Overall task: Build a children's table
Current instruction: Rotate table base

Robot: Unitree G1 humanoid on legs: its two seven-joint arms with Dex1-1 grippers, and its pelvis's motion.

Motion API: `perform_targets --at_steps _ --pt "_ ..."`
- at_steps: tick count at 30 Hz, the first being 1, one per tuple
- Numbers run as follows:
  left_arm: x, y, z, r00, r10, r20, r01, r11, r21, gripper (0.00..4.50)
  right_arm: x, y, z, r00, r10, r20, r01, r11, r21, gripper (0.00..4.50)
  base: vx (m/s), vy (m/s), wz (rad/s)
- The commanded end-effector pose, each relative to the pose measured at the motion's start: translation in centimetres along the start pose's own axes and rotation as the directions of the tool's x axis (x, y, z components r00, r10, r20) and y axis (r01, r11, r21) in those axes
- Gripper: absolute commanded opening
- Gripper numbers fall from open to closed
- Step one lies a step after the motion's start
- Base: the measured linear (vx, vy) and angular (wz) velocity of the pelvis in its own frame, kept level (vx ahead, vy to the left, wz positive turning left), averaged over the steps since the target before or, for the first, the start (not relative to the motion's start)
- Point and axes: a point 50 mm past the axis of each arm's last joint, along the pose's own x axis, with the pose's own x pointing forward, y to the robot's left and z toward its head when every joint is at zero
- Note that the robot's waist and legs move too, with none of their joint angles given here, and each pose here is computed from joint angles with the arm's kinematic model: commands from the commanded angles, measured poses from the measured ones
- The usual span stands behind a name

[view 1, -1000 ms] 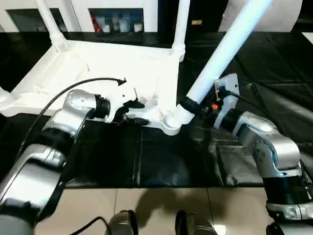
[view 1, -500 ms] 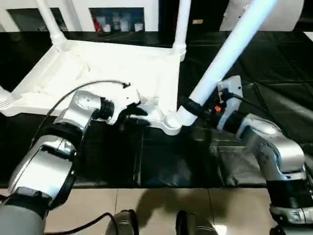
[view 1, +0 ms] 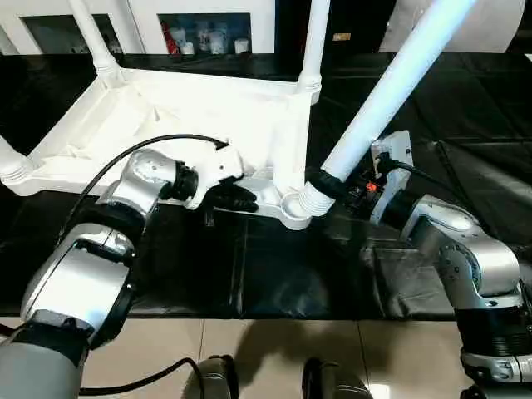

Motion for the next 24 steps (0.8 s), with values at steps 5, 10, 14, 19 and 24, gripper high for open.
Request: perform_targets --at_steps 5,10,14,19,24 --pt "-0.2 -0.4 -1.5 0.995 -0.012 -0.095 0.008 0.999 -0.035 0.10 -0.2 0.4 0.5 1.000 0.025 0.013 -0.025 0.999 -0.023 1.91 0.000 0.000 0.00" --pt "-0.6 -0.2 -1.0 0.995 -0.073 -0.063 0.065 0.991 -0.115 0.00 -0.2 0.3 0.9 0.999 0.025 0.027 -0.025 0.999 -0.029 1.91 0.000 0.000 0.00" --pt "-0.7 -0.2 0.2 0.985 -0.160 0.058 0.168 0.966 -0.198 0.00 -0.3 0.1 1.2 0.999 0.025 0.034 -0.024 0.999 -0.032 1.91 0.000 0.000 0.00" --pt "-0.6 -0.8 1.6 0.950 -0.257 0.175 0.289 0.939 -0.187 0.00 -0.3 -0.1 1.3 0.999 0.021 0.035 -0.020 0.999 -0.038 1.91 0.000 0.000 0.00" --pt "0.1 -0.5 1.2 0.989 -0.103 0.102 0.113 0.989 -0.091 0.00 -0.2 0.0 1.2 0.999 0.024 0.035 -0.023 0.999 -0.035 1.91 0.000 0.000 0.00"
